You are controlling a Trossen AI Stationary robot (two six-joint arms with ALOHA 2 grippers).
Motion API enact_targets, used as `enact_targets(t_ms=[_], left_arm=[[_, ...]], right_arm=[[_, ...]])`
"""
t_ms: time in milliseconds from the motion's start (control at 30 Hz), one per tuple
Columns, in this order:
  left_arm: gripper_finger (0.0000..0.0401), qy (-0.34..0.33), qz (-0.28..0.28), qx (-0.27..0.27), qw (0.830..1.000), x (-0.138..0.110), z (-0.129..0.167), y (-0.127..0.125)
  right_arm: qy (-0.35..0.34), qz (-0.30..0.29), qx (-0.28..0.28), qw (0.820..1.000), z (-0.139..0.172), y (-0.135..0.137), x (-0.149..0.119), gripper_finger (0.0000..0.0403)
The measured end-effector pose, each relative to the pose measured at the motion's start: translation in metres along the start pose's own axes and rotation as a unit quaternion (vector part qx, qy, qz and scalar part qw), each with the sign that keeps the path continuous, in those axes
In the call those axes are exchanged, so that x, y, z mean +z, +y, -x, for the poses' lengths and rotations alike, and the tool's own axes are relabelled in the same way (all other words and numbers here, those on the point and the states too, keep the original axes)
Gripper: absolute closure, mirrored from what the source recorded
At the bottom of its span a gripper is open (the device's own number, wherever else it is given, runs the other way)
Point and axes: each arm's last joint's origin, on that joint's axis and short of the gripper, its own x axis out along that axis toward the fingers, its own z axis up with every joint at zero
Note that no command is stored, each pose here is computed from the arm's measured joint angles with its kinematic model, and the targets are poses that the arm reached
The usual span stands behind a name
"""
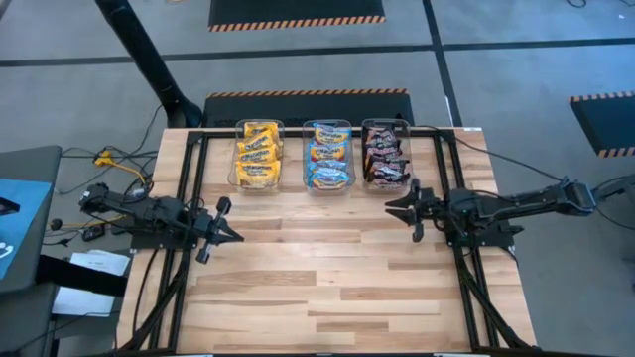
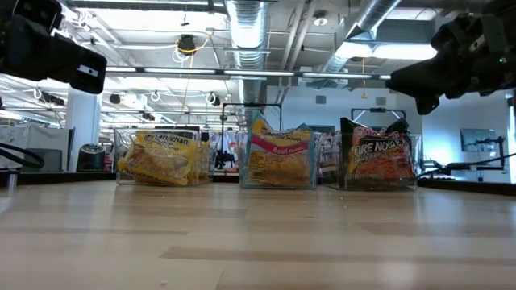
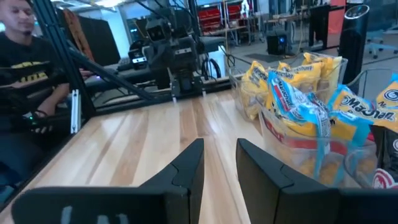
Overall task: Sort Maruchan noodles
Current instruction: Return to Home Position
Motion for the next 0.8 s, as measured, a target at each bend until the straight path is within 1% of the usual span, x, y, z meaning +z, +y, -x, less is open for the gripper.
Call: enact_targets(t_ms=[167,533,667,800], left_arm=[[0.0401,-0.001,-0.002,0.000,1.000,0.000,0.000,0.000],[0.0401,0.000,0.001,0.000,1.000,0.000,0.000,0.000],[0.0401,0.000,-0.018,0.000,1.000,0.000,0.000,0.000],[0.0401,0.000,-0.048,0.000,0.999,0.000,0.000,0.000]], right_arm=[[0.009,0.008,-0.002,1.000,0.002,-0.001,-0.002,0.0285],[0.045,0.027,-0.031,0.998,0.010,-0.008,-0.008,0.0285],[0.074,0.014,-0.039,0.996,0.015,-0.011,-0.014,0.0285],[0.080,0.007,-0.009,0.997,0.017,-0.009,-0.013,0.0285]])
